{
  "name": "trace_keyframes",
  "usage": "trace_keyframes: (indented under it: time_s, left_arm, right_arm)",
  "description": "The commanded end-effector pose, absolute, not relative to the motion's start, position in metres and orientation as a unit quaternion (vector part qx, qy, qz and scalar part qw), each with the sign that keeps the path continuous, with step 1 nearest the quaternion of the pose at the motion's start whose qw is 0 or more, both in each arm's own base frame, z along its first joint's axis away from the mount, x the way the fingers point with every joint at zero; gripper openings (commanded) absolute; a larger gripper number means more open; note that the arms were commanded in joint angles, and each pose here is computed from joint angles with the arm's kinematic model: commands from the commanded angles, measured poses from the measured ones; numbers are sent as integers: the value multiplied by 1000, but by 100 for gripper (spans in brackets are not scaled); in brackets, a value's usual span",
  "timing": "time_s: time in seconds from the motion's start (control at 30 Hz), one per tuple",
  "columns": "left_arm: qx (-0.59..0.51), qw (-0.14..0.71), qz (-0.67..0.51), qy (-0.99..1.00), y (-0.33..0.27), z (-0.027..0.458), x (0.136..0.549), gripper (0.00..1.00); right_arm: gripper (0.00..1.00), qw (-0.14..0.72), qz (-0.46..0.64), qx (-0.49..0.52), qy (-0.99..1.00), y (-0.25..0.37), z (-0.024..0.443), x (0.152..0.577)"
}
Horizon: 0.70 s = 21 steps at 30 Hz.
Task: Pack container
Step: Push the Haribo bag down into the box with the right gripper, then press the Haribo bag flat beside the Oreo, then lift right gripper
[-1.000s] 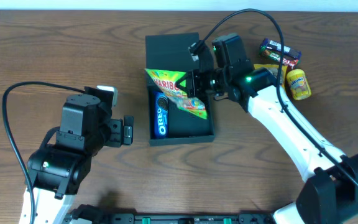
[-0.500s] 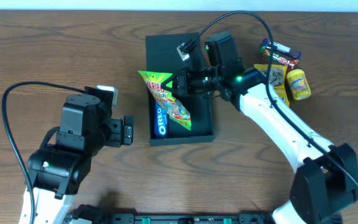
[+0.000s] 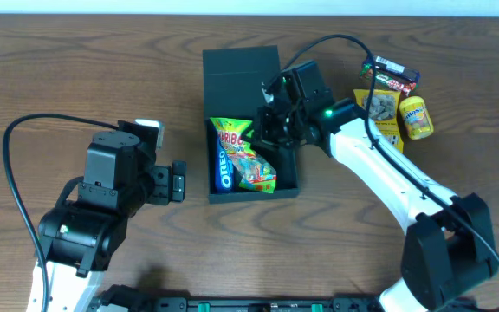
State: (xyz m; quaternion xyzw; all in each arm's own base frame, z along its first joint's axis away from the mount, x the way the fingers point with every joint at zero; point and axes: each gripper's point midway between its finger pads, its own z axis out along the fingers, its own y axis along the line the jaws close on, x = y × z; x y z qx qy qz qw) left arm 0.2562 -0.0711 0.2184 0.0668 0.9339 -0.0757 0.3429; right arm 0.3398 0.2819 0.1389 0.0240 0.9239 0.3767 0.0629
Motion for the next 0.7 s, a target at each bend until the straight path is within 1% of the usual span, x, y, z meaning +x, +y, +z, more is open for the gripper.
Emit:
trace_keyframes:
  time_s: [0.0,0.03,0.07,0.1,0.13,0.27,0.37,0.53,0.57,0.63,0.67]
  left_arm:
    - [60,353,-80,930,-71,227,258,95]
    - [60,352,-81,930,-71,227,258,95]
    - [60,352,-81,930,-71,227,258,95]
    - [60,352,-81,930,-71,227,258,95]
    - [60,352,-81,930,-71,227,258,95]
    - [60,352,-80,931,-71,227,258,95]
    - [60,352,-80,931,-71,227,258,95]
    - [60,353,-80,930,-71,227,258,95]
    - [60,353,-80,930,-71,228,259,95]
    - [60,355,-81,930,-71,228,259,95]
    - [60,355,-81,929,-71,228,259,95]
  right_arm:
    - [1,90,299,50,949,256,118,349]
    - [4,93,281,54,954,250,114,349]
    - [16,96,263,60,958,244,110,349]
    - [35,100,248,63,962,239,107,350]
    - [50,103,233,68,965,233,105,350]
    - [86,118,228,71,964,230,113,355]
    - [89,149,215,74,962,224,130,363]
    - [89,205,169,70,962,206,164,371]
    - [87,212,167,62,961,206,168,371]
    - [77,218,164,43,961,211,171,368]
    - [61,219,163,29,962,214,171,366]
